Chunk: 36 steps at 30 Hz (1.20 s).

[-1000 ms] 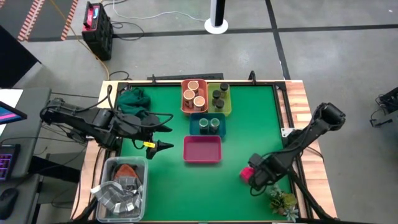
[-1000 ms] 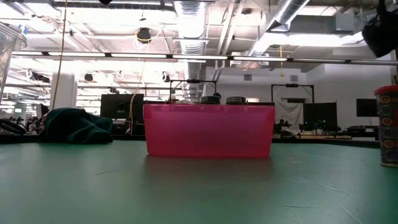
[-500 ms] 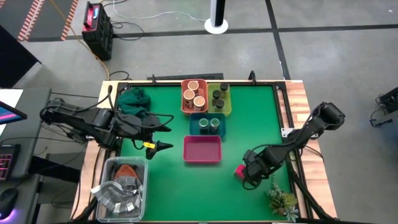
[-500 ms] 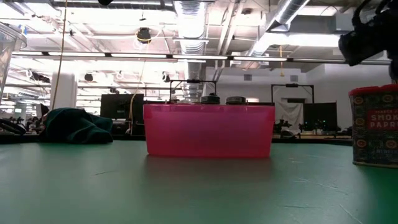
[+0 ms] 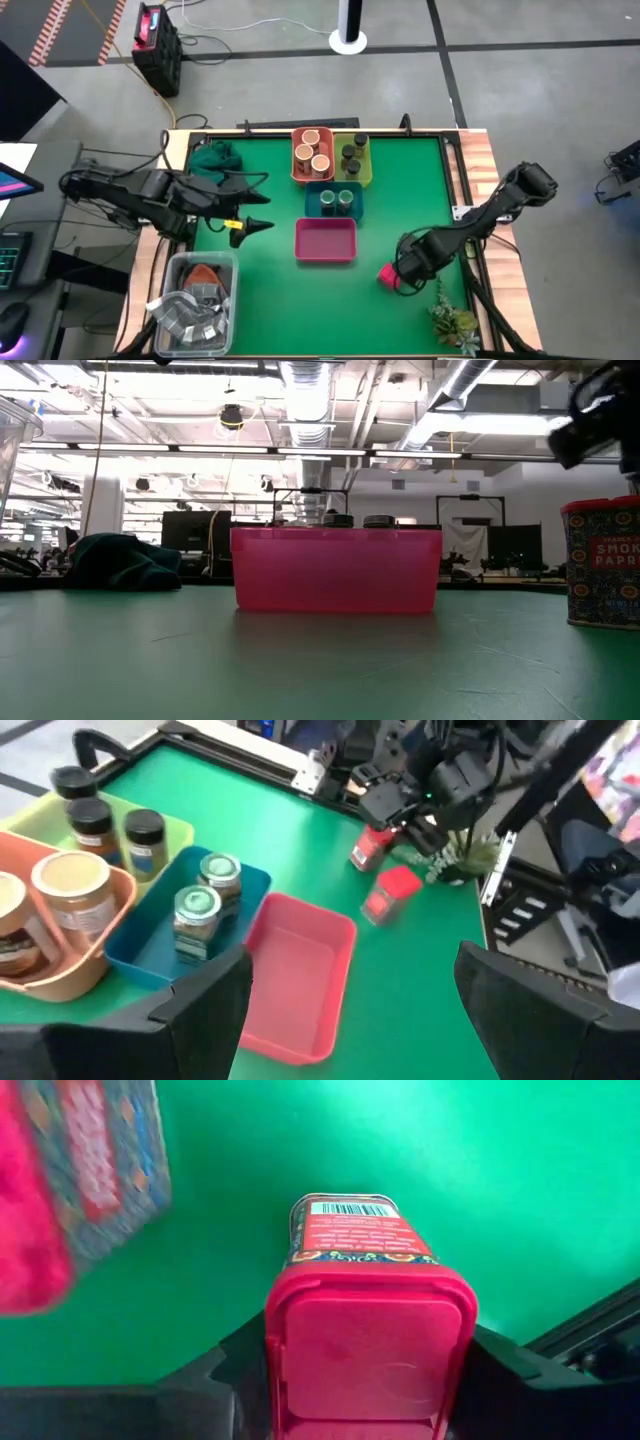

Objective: Sort spices by type
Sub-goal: Put the right red seasoning can into the red bin

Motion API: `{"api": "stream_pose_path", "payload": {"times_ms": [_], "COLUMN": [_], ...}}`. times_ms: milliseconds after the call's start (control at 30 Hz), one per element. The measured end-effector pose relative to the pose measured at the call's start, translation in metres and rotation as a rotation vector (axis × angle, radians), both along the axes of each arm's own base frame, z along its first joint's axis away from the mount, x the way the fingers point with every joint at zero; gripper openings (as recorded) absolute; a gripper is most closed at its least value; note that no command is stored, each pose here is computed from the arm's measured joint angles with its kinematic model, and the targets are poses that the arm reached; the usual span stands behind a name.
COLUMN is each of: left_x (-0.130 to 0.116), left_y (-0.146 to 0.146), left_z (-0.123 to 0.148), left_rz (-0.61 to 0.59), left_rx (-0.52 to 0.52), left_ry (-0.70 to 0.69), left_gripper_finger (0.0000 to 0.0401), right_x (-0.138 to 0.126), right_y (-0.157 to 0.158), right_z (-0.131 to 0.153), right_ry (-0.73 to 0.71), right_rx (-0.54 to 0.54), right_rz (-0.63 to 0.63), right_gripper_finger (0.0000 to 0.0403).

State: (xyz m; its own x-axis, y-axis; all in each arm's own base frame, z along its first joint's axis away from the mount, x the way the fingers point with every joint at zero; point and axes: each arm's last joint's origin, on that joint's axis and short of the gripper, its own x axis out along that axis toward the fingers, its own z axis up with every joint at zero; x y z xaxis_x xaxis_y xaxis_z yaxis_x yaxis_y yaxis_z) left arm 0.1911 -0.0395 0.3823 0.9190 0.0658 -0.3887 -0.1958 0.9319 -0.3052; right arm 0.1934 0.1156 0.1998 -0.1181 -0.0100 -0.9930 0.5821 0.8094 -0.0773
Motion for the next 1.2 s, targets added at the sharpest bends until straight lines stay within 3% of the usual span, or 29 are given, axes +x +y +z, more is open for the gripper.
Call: {"api": "stream_pose_path", "payload": {"times_ms": [200, 600, 867, 1033, 1200], "left_x": [-0.002, 0.0, -0.001, -0.003, -0.004], "left_y": [0.01, 0.019, 0.019, 0.019, 0.019], "left_z": [0.0, -0.001, -0.003, -0.002, -0.003], "left_rz": [0.036, 0.02, 0.02, 0.029, 0.044], "left_rx": [0.008, 0.006, 0.009, 0.0, -0.026], "left_ry": [0.014, 0.028, 0.046, 0.042, 0.055], "left_gripper_finger": [0.0329, 0.0329, 0.0329, 0.0329, 0.0329], "right_x": [0.017, 0.074, 0.149, 0.196, 0.226], "right_y": [-0.025, -0.064, -0.064, -0.074, -0.074], "right_z": [0.032, 0.109, 0.105, 0.088, 0.071], "right_ry": [-0.109, -0.446, -0.476, -0.441, -0.389], "right_rx": [-0.013, -0.119, -0.129, 0.041, 0.1], "right_rz": [-0.049, 0.075, 0.16, -0.032, -0.164], "right_gripper_finger": [0.0241, 0.024, 0.024, 0.024, 0.024]}}
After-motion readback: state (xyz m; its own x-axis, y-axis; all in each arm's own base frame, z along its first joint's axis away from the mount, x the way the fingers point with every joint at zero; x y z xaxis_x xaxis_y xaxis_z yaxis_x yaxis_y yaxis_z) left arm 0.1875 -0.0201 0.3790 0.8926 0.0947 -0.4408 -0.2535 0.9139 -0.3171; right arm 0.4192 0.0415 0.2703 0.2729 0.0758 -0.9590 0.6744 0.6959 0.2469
